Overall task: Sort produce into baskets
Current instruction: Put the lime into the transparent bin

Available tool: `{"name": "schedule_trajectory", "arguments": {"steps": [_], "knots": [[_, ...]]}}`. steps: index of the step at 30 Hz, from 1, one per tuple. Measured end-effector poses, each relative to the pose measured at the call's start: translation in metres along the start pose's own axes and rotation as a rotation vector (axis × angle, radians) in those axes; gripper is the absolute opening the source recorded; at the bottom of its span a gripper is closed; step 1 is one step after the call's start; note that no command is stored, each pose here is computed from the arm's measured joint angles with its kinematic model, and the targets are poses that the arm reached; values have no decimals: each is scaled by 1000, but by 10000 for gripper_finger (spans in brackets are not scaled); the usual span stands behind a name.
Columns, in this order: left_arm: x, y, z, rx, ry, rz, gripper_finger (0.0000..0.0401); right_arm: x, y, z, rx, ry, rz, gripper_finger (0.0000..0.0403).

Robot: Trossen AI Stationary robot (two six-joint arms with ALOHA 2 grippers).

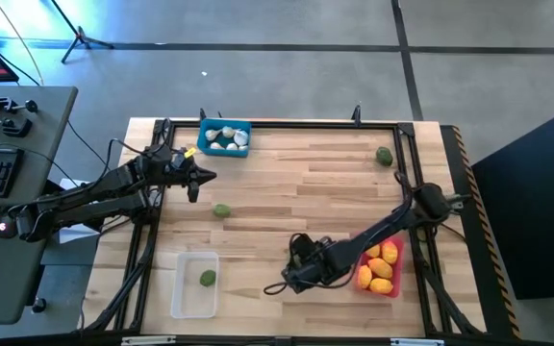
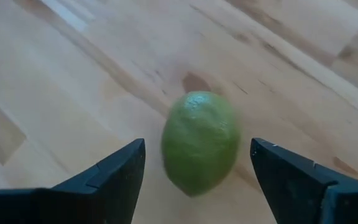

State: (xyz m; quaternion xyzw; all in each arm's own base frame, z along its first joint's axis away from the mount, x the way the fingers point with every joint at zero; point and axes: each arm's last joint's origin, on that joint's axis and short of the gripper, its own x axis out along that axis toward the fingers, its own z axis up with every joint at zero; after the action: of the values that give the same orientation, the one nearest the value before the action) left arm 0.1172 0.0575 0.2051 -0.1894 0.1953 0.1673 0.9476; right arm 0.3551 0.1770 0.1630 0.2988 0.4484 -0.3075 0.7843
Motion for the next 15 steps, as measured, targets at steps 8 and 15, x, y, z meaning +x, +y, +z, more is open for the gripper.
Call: {"name": "schedule_trajectory", "arguments": {"steps": [8,15], "knots": [[0,0,-1,-3,14,1,7,13,1,4,-21,80,20,227],[0,0,-1,4,14,1,7,12,16,8,-51,19,172,107]]}}
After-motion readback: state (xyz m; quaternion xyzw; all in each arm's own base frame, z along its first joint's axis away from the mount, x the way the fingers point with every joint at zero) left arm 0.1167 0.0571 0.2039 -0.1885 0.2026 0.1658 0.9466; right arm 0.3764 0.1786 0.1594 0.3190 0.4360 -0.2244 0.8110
